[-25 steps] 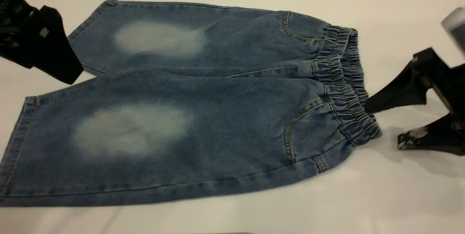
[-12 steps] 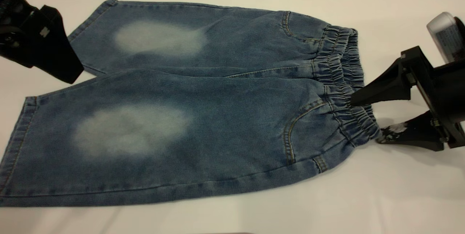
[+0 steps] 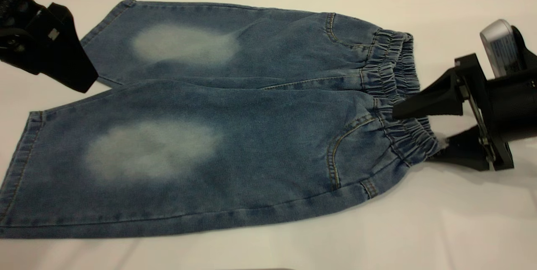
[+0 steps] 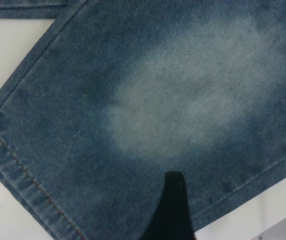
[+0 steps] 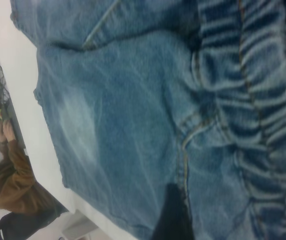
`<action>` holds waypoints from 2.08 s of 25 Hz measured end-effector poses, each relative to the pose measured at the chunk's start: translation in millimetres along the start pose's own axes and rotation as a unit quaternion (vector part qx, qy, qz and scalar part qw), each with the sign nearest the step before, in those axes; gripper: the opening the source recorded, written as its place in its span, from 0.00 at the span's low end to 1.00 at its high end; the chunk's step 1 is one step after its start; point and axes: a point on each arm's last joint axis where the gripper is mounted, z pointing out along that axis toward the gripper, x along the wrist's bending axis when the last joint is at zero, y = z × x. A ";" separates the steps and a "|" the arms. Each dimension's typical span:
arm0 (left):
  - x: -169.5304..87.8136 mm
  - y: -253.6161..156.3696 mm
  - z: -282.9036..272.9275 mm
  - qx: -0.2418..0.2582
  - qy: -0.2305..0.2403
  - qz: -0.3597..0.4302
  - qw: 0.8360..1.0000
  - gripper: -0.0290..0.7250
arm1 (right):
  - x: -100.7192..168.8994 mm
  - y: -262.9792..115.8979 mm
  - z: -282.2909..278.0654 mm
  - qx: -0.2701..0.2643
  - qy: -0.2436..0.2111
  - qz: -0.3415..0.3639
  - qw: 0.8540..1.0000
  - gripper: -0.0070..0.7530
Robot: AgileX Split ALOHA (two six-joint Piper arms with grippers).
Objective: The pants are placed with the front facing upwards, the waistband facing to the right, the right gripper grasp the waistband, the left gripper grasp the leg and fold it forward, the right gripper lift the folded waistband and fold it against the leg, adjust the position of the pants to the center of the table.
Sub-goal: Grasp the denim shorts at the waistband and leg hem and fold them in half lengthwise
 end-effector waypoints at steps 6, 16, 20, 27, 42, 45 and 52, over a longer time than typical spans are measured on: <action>1.4 -2.0 -0.1 0.012 0.007 0.018 1.000 0.82 | -4.8 -3.8 0.5 0.024 -0.023 -0.001 0.999 0.36; 11.4 -11.3 0.6 0.070 0.056 0.063 0.994 0.82 | -5.5 -5.6 0.4 0.034 -0.026 -0.009 0.999 0.06; 14.9 -23.6 19.2 0.127 0.060 0.087 0.986 0.82 | -4.8 -5.1 0.8 0.031 -0.020 -0.006 0.999 0.06; 20.1 -54.5 63.6 0.230 0.057 0.125 0.964 0.81 | 1.8 -4.1 1.8 0.022 0.026 -0.014 0.999 0.06; 17.0 -101.1 103.3 0.247 0.039 0.209 0.945 0.79 | 3.8 -3.4 1.7 0.017 0.038 -0.015 0.999 0.06; 17.2 -102.1 109.9 0.241 0.039 0.217 0.945 0.79 | 3.8 -3.4 1.7 0.017 0.038 -0.016 0.999 0.06; 19.2 -108.1 119.7 0.256 0.049 0.205 0.943 0.77 | 3.9 -3.4 1.6 0.017 0.038 -0.017 0.999 0.06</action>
